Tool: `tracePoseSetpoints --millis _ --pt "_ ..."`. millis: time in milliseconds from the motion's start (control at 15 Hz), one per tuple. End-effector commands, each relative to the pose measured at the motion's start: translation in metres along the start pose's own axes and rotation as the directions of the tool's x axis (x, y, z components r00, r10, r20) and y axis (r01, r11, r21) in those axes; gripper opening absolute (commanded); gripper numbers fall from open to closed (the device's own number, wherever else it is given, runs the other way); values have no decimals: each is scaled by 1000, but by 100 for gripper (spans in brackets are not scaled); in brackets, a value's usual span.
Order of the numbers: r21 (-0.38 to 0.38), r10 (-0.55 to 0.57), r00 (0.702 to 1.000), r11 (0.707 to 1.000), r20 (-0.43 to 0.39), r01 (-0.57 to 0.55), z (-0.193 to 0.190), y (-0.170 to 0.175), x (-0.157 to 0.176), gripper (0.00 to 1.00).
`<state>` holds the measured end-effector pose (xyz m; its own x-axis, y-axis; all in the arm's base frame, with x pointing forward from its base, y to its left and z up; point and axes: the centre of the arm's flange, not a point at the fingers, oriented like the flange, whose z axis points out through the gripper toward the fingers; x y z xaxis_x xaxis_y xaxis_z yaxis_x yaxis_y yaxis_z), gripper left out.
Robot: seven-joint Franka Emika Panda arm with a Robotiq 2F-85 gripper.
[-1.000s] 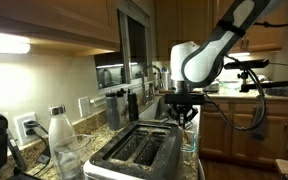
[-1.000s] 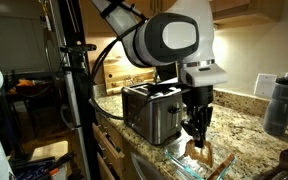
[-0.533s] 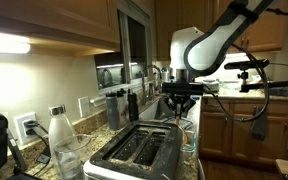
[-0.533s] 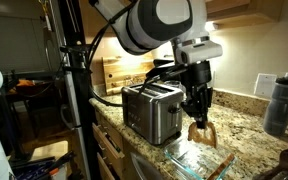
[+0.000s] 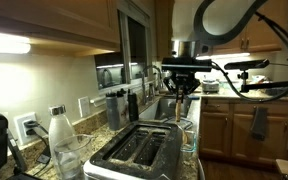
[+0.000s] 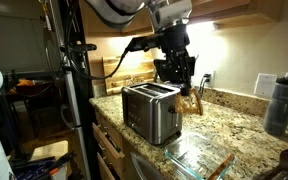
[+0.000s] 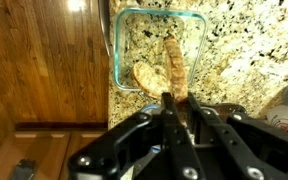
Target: Put the slices of bread from the glass bowl in the toaster
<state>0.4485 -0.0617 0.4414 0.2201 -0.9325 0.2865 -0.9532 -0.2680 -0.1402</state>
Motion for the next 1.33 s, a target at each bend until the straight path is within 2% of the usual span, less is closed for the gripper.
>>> tracePoseSetpoints --millis 0,533,800,1267 --pt "0 16 998 1000 -54 -16 -46 24 -26 10" --pt "33 12 993 999 -118 -8 -103 19 -66 10" --pt "51 14 992 999 -125 -8 -107 14 -80 10" --pt "69 6 996 998 -86 0 -101 -1 -97 10"
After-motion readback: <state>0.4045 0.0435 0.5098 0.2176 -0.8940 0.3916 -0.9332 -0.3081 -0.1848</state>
